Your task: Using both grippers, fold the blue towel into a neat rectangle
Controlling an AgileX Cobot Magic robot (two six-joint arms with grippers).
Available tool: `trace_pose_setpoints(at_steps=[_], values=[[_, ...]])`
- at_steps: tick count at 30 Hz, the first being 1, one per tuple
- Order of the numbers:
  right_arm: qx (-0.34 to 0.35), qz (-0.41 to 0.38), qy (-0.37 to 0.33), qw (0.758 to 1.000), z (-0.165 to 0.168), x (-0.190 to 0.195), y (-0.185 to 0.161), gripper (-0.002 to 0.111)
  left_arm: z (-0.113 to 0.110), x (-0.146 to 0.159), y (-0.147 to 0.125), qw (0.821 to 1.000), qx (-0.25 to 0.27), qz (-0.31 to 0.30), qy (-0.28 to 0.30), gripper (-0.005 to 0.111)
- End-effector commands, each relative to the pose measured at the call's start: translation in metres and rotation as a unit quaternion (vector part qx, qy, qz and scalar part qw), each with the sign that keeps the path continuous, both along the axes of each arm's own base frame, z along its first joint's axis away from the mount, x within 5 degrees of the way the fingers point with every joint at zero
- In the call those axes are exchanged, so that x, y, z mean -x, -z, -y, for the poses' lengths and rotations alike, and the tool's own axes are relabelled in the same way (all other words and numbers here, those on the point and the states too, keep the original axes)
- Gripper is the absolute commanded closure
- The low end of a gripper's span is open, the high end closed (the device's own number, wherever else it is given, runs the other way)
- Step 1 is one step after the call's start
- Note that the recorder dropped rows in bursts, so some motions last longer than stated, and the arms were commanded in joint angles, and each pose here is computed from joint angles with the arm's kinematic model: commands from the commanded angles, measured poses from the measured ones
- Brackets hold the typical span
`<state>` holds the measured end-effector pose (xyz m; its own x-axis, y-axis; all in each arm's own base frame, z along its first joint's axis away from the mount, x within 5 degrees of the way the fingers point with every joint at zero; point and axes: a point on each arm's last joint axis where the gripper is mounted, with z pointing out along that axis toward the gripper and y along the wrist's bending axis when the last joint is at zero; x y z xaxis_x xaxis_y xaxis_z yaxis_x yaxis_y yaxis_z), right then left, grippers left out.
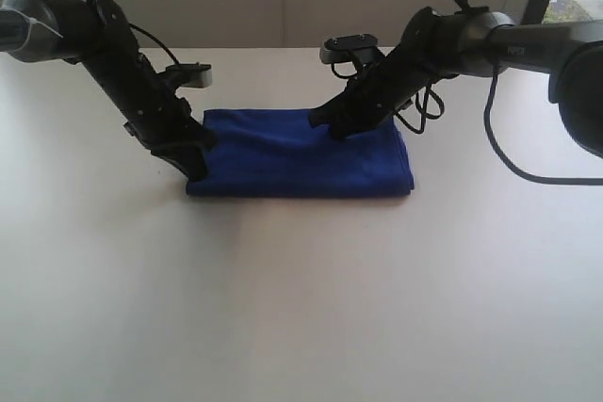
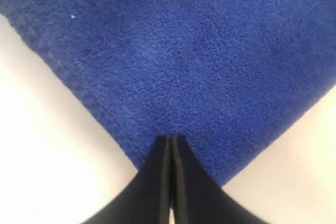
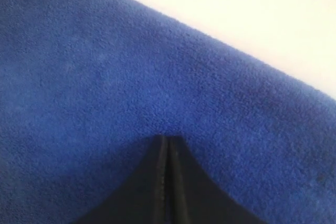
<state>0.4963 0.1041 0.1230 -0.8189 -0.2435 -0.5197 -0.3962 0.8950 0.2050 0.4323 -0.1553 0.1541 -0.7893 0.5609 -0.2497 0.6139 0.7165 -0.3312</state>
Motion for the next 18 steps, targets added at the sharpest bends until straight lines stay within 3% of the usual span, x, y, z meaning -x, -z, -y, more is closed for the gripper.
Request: trace_pose_setpoints(at_steps=[1, 6, 11, 15, 18], values=[[0.005, 0.004, -0.003, 1.0, 0.001, -0.001, 0.004, 0.108, -0.003, 0.002, 0.001, 1.0, -0.009, -0.01, 0.007, 0.106], [0.0, 0.01, -0.001, 1.0, 0.001, -0.001, -0.005, 0.108, -0.001, -0.001, -0.017, 1.0, 0.004, 0.01, 0.005, 0.106], [-0.024, 0.039, -0.005, 0.999, -0.003, -0.003, -0.029, 0.108, 0.008, -0.007, -0.046, 0.997, 0.064, 0.048, -0.014, 0.106], [-0.044, 0.05, -0.025, 0.997, -0.008, -0.009, -0.037, 0.108, 0.016, -0.007, -0.031, 0.995, 0.097, 0.018, -0.002, 0.106], [-0.047, 0.046, -0.038, 0.997, -0.011, -0.014, -0.031, 0.108, 0.02, -0.006, -0.014, 0.995, 0.095, -0.004, 0.004, 0.106]])
